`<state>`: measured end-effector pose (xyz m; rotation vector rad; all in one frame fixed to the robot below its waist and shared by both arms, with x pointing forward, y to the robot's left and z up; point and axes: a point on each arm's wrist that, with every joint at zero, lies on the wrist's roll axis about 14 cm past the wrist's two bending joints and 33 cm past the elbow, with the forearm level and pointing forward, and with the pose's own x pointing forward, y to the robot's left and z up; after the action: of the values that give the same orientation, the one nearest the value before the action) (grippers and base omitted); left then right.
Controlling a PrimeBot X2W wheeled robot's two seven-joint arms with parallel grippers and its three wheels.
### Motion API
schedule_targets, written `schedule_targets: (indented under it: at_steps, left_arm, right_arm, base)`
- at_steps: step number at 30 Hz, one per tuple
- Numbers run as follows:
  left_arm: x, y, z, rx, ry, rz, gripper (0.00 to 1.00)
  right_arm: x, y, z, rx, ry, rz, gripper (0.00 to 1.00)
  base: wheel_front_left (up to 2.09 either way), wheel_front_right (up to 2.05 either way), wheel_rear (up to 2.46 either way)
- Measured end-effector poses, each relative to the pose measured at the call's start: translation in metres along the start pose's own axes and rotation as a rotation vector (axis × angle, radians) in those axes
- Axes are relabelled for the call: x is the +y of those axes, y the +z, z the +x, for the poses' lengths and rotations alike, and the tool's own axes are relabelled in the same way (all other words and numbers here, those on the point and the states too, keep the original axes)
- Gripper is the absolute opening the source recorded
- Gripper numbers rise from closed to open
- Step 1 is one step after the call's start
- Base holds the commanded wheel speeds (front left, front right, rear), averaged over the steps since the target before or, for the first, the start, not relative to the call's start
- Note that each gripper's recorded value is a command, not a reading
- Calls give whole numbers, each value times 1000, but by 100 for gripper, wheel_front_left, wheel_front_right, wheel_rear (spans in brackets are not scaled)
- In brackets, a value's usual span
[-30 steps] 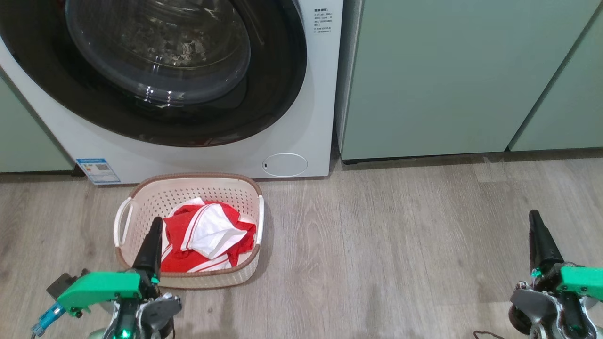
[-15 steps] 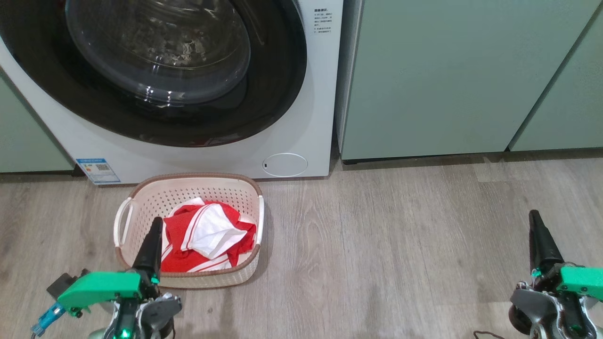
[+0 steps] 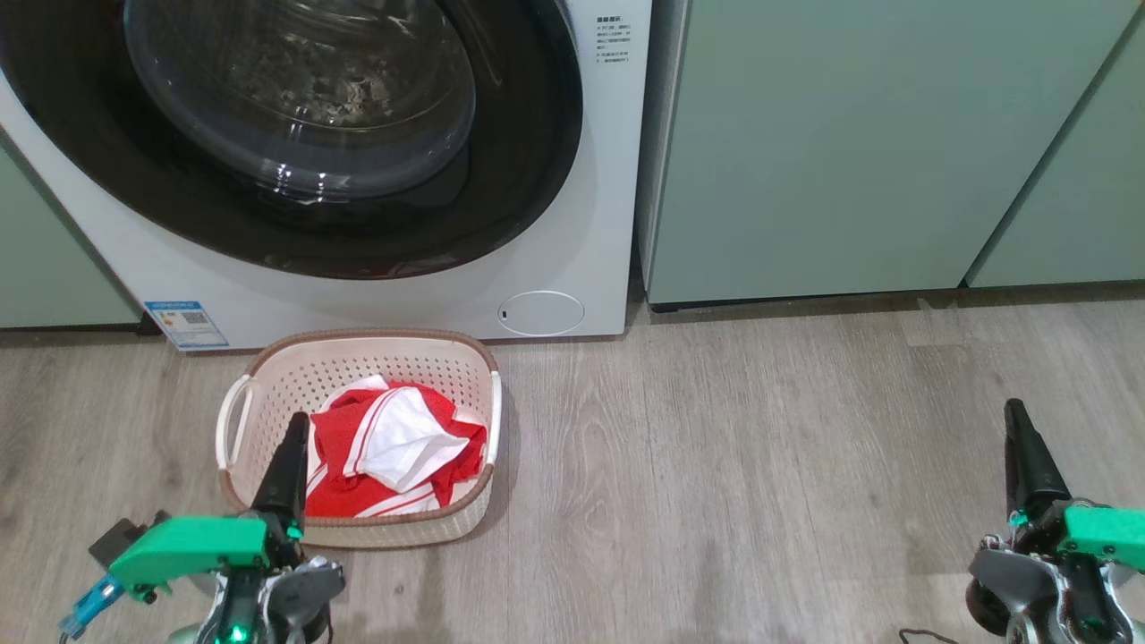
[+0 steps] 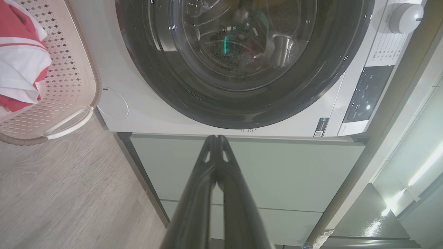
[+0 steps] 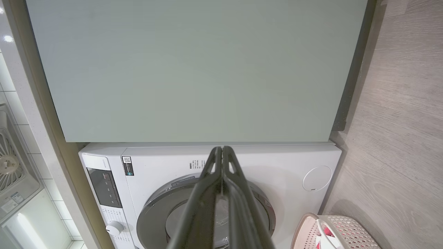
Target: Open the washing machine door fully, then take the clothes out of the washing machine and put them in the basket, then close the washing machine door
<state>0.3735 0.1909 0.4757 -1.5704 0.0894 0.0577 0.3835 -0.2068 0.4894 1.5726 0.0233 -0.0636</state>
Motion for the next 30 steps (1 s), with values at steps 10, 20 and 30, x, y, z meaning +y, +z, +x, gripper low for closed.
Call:
schedule_targets:
  at_steps: [10,20,30]
  left_arm:
    - [0,0,0,0,0,0,0]
    - [0,0,0,0,0,0,0]
    - [0,0,0,0,0,0,0]
  right_arm:
    - [0,0,0,0,0,0,0]
    - [0,0,0,0,0,0,0]
    - [0,0,0,0,0,0,0]
  base:
    - [0,0,0]
    - [0,0,0]
    - [0,0,0]
